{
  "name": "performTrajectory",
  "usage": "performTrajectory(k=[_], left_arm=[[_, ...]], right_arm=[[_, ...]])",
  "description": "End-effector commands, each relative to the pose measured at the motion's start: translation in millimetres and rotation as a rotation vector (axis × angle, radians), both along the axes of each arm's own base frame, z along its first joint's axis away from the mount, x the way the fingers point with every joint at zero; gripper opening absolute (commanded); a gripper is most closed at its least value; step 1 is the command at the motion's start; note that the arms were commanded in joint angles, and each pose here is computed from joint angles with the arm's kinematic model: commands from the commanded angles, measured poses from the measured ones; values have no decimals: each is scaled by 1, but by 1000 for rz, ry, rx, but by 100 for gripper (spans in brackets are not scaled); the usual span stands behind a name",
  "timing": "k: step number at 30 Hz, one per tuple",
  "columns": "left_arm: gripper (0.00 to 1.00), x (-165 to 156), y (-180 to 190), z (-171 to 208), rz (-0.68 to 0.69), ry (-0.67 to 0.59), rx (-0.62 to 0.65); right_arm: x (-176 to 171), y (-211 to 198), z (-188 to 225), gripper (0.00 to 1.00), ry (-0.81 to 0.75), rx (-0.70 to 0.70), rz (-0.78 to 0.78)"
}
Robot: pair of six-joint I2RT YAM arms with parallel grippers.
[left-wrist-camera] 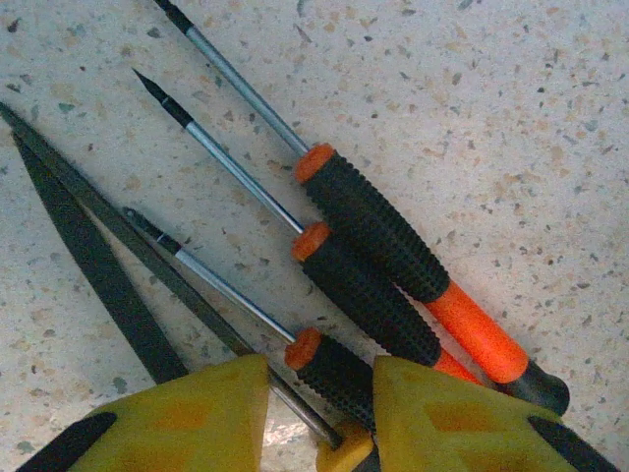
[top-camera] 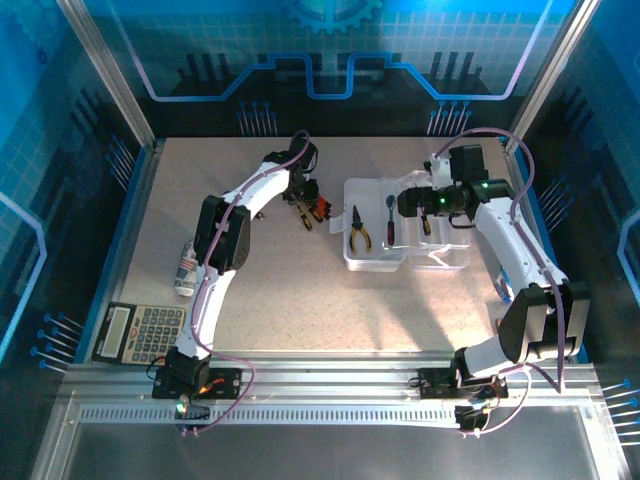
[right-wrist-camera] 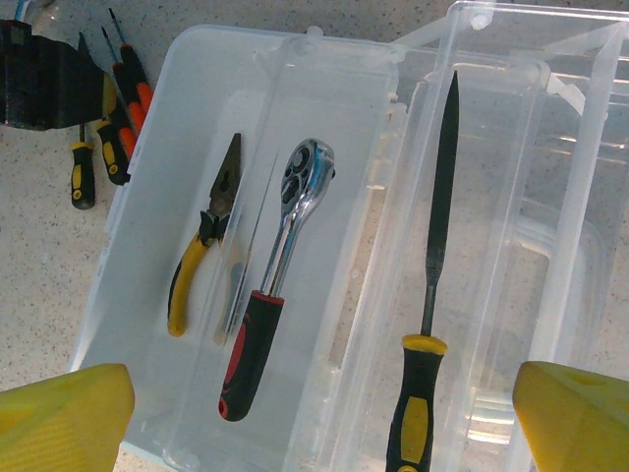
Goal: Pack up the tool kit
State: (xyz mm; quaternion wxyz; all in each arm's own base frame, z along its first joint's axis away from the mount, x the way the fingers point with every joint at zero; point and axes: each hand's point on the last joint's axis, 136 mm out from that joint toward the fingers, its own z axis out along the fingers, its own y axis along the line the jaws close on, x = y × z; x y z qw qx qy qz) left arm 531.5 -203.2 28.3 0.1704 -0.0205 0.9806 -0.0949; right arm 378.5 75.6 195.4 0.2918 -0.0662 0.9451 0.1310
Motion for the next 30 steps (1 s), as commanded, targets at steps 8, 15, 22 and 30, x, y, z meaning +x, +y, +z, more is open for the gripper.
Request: performTrajectory(k=[8,15,22,30], left_arm=[[22,-22,14,-21,-40,93,71],[15,-32,26,-26,-55,115,89],[17,-36,34,-30,-66,134,116],[27,-30,26,-17,-56,102,70]], right_arm=[[-7,5,6,100,-19,5,30],[-6,6,6,100,-19,10,31],[-6,6,7,100,-21,9,32],[-5,6,7,100,-20,12,31]])
